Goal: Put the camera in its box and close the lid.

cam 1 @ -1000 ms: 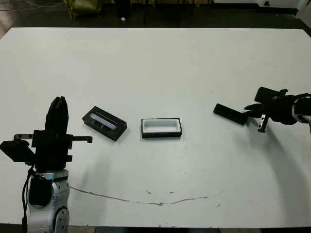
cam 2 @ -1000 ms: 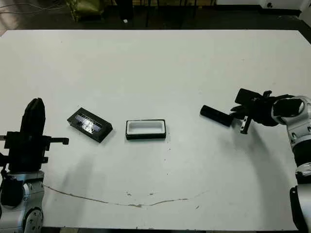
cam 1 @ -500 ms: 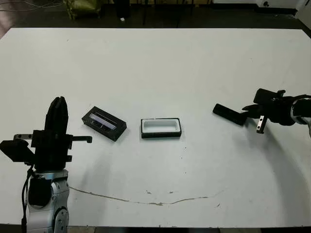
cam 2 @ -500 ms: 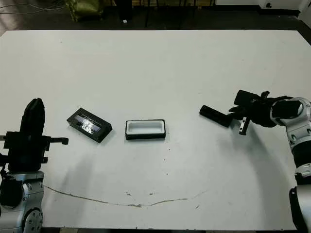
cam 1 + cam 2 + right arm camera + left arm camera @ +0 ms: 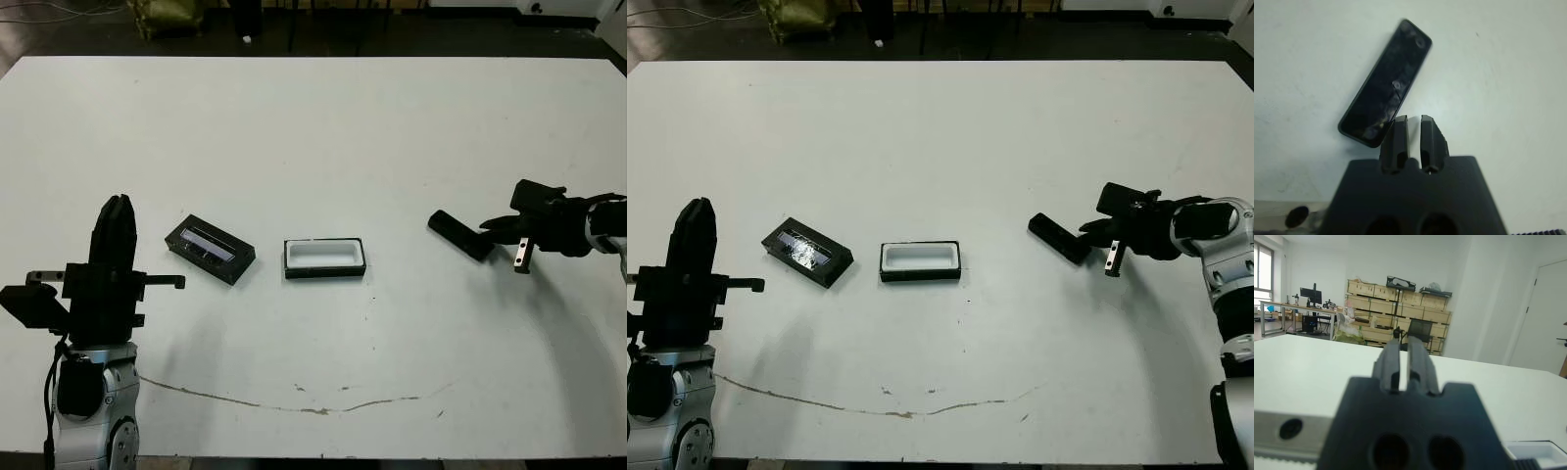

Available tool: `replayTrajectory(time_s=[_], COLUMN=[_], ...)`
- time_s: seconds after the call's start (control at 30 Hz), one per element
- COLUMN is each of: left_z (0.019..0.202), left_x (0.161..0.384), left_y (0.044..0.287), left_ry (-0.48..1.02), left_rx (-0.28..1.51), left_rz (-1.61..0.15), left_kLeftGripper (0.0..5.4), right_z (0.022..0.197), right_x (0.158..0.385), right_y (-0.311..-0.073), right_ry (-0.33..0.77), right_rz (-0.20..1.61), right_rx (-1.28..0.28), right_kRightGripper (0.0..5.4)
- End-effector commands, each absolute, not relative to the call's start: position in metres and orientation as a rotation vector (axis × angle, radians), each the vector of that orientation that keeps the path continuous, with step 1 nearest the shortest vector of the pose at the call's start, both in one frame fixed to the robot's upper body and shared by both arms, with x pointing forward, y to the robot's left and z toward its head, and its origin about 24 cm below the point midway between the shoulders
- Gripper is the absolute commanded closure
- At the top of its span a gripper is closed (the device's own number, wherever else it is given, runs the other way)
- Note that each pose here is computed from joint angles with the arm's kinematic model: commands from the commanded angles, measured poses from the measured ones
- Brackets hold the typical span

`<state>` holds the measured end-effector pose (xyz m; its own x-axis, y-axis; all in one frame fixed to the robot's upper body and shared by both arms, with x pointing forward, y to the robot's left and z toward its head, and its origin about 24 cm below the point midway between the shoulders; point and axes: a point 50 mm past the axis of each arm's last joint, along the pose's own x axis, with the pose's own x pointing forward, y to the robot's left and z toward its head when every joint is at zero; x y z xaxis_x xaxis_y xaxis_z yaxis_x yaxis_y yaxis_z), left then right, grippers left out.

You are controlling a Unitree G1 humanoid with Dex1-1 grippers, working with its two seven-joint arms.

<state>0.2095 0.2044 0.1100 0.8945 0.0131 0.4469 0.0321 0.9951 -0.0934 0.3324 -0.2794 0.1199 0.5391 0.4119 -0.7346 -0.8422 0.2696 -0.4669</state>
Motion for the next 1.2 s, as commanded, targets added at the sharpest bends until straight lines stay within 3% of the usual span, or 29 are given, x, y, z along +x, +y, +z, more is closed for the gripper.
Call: replayTrajectory(time_s=[0.03,0.43,0.83,1.03,1.2], left_z=[0.104,0.103,0.103,0.102,0.102], left_x=[0.208,0.209,0.208,0.208,0.209], left_y=[0.205,0.206,0.206,0.206,0.206], left_ry=[-0.429,-0.429,-0.422,-0.421,-0.416], left_rx=[-0.098,-0.096,-0.105,-0.105,-0.106], left_rz=[-0.002,-0.005,-0.008,-0.003,-0.003], left_kLeftGripper=[5.39,5.39,5.39,5.39,5.39], right_z=[0.107,0.115,0.112,0.125,0.15], right_x=[0.325,0.32,0.322,0.324,0.321], right_y=[-0.277,-0.263,-0.269,-0.286,-0.292], right_ry=[0.589,0.599,0.602,0.534,0.478], right_rz=[0.942,0.955,0.935,0.818,0.701], right_rx=[-0.966,-0.974,-1.001,-1.059,-1.061], right_kRightGripper=[5.4,5.4,5.4,5.4,5.4])
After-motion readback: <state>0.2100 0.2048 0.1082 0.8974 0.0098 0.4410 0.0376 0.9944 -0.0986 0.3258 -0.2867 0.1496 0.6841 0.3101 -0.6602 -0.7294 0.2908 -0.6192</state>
